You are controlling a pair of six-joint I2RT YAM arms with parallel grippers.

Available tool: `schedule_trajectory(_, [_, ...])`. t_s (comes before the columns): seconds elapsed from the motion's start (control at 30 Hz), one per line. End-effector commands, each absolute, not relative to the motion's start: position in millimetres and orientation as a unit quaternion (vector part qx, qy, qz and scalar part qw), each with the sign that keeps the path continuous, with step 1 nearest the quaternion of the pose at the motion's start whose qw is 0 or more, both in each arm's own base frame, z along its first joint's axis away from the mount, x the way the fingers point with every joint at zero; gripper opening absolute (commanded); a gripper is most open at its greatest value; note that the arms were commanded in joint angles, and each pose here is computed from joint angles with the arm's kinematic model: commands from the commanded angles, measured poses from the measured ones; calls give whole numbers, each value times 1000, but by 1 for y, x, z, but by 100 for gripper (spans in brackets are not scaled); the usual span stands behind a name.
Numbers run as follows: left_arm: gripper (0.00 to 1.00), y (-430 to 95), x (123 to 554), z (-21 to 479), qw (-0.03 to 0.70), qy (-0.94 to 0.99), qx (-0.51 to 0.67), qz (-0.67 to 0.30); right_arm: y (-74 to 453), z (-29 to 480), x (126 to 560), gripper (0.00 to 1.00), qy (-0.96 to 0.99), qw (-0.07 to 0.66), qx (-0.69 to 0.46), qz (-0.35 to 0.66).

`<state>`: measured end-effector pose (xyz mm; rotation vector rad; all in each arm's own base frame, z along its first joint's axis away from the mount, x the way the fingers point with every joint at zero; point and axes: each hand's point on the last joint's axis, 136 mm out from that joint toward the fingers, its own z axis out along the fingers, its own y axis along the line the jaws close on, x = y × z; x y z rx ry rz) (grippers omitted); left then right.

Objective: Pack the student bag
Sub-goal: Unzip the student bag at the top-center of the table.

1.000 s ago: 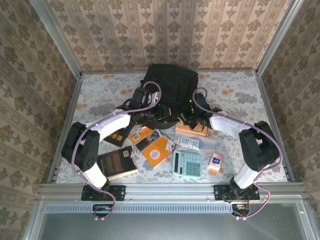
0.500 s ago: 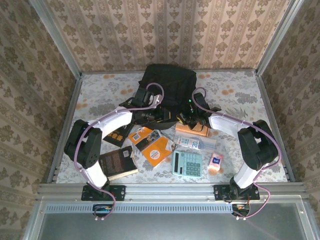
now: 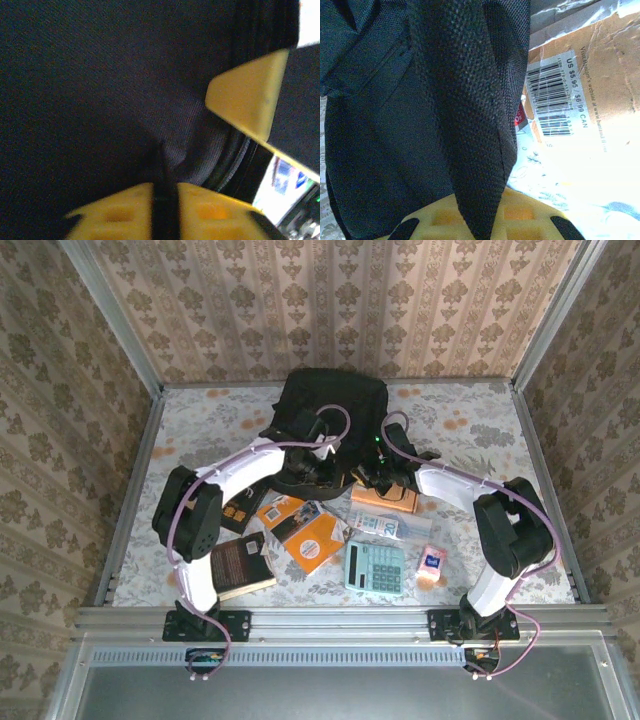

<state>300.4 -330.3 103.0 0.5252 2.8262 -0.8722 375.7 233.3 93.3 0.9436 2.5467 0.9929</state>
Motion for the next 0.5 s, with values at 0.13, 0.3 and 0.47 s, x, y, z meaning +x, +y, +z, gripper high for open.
schedule_trajectory(0.13, [0, -316, 299, 111, 66, 943, 144, -294, 239, 100, 379, 0, 885, 138, 293, 335])
schedule_trajectory(0.3, [0, -300, 321, 150, 141, 931, 93, -323, 229, 97, 379, 0, 893, 155, 284, 312])
schedule_trajectory(0.47, [0, -281, 328, 169, 192, 928, 66, -311, 220, 98, 384, 0, 896, 173, 281, 296])
